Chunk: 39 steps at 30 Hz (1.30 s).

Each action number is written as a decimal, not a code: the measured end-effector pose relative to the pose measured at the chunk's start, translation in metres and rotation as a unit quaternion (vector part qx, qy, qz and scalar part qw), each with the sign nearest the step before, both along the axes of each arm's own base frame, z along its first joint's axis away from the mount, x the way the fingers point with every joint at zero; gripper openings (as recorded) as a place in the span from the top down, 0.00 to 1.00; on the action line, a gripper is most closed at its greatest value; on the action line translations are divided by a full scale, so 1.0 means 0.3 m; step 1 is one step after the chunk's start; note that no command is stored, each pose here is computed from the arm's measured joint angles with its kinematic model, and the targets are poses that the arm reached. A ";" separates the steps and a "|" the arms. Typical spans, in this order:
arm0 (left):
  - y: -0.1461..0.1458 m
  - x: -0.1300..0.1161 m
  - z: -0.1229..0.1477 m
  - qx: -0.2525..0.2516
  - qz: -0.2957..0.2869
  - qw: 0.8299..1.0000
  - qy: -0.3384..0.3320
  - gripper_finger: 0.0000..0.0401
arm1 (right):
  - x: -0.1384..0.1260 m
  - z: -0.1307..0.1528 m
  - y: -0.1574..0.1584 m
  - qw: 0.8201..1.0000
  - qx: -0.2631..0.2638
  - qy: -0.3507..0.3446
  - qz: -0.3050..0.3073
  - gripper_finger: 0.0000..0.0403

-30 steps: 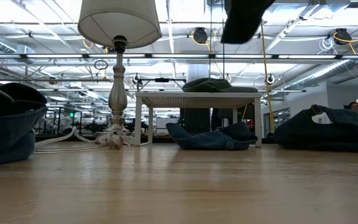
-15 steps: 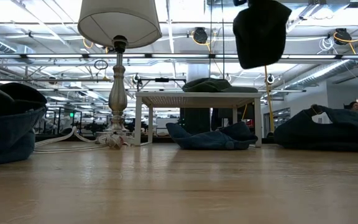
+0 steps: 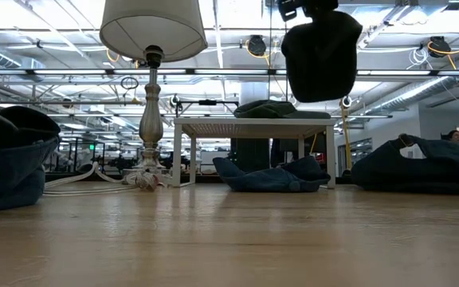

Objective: Pick & Place hat
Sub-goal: Stack the top gray cap on the gray cap on the shelf

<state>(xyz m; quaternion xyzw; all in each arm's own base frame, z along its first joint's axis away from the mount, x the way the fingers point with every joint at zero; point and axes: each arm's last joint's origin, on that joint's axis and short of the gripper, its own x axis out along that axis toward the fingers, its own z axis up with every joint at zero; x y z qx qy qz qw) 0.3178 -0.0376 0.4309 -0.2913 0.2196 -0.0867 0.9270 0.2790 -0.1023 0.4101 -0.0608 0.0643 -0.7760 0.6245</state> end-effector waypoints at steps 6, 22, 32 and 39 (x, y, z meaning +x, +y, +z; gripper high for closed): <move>-0.049 -0.130 0.097 0.077 0.069 0.993 -0.061 0.62 | 0.044 -0.031 -0.004 1.000 0.004 -0.012 -0.017 0.97; -0.142 -0.301 0.147 0.126 0.062 0.988 -0.070 0.62 | 0.155 -0.112 0.049 0.997 -0.008 -0.076 0.019 0.97; -0.170 -0.311 0.147 0.131 0.042 0.988 -0.074 0.62 | 0.182 -0.132 0.077 0.992 -0.016 -0.123 0.034 0.96; -0.170 -0.313 0.141 0.129 0.042 0.989 -0.063 0.62 | 0.190 -0.128 0.084 0.976 -0.038 -0.198 0.078 0.93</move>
